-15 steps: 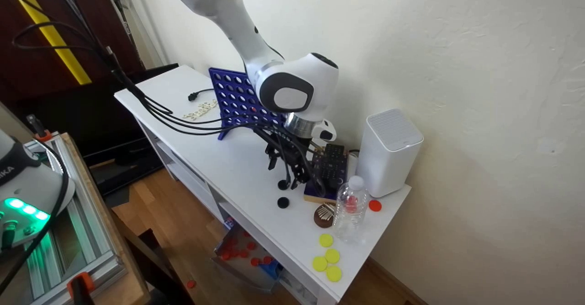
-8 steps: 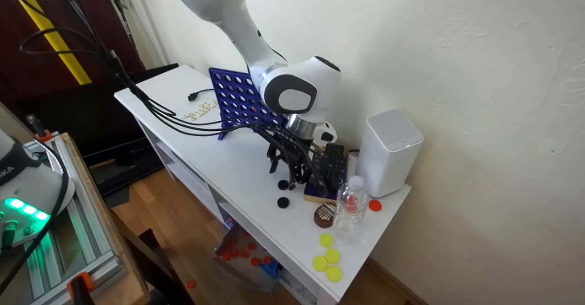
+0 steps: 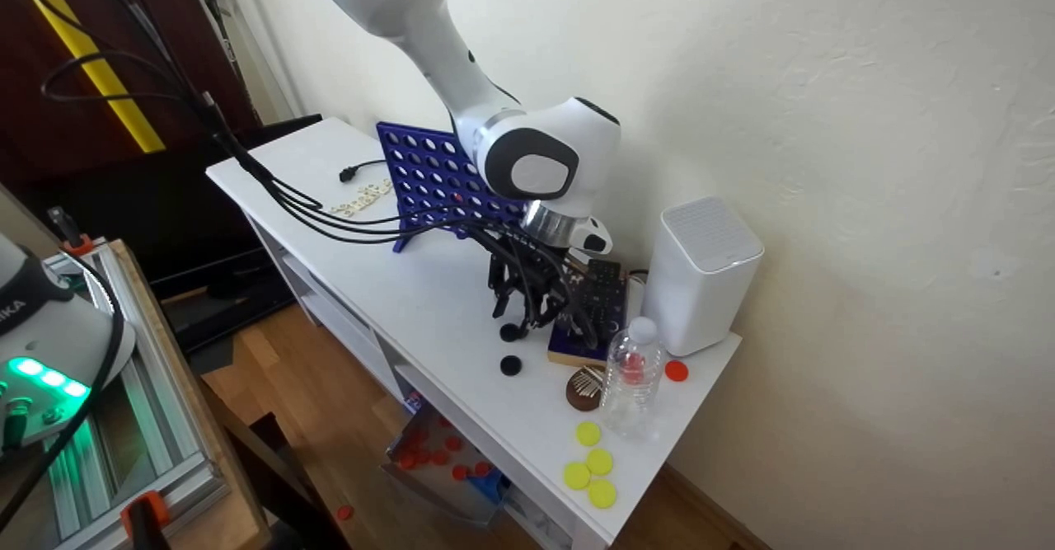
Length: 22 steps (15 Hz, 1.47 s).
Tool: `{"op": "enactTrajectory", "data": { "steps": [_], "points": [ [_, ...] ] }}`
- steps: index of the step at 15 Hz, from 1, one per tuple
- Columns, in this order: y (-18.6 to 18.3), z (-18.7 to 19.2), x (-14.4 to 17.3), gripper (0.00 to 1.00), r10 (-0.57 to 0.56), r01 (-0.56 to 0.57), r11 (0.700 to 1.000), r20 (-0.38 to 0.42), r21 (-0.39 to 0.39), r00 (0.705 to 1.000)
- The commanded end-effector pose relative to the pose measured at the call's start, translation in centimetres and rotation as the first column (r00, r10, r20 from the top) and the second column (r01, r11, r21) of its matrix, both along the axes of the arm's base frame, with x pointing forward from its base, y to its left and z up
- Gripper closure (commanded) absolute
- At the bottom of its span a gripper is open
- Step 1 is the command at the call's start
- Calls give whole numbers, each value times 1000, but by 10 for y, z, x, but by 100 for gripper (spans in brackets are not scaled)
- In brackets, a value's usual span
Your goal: Put the blue circle inside the blue object
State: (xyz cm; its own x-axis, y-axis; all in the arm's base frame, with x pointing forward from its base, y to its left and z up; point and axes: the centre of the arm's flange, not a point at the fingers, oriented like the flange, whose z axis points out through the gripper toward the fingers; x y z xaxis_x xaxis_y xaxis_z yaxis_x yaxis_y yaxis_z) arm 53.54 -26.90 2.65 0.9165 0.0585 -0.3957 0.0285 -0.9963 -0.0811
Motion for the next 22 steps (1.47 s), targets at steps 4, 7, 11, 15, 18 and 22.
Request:
{"op": "enactTrajectory", "data": {
  "steps": [4, 7, 11, 15, 18, 22],
  "points": [
    [0, -9, 6, 47, 15, -16, 1000, -49, -17, 999],
    [0, -10, 6, 76, 28, -29, 999, -64, -23, 998],
    [0, -9, 9, 93, 39, -42, 999, -82, -30, 996],
    [0, -8, 10, 100, 46, -49, 998, -91, -35, 995],
    [0, -7, 11, 67, 46, -49, 998, -91, -34, 995],
    [0, -5, 11, 39, 47, -50, 998, -84, -31, 995]
  ]
}}
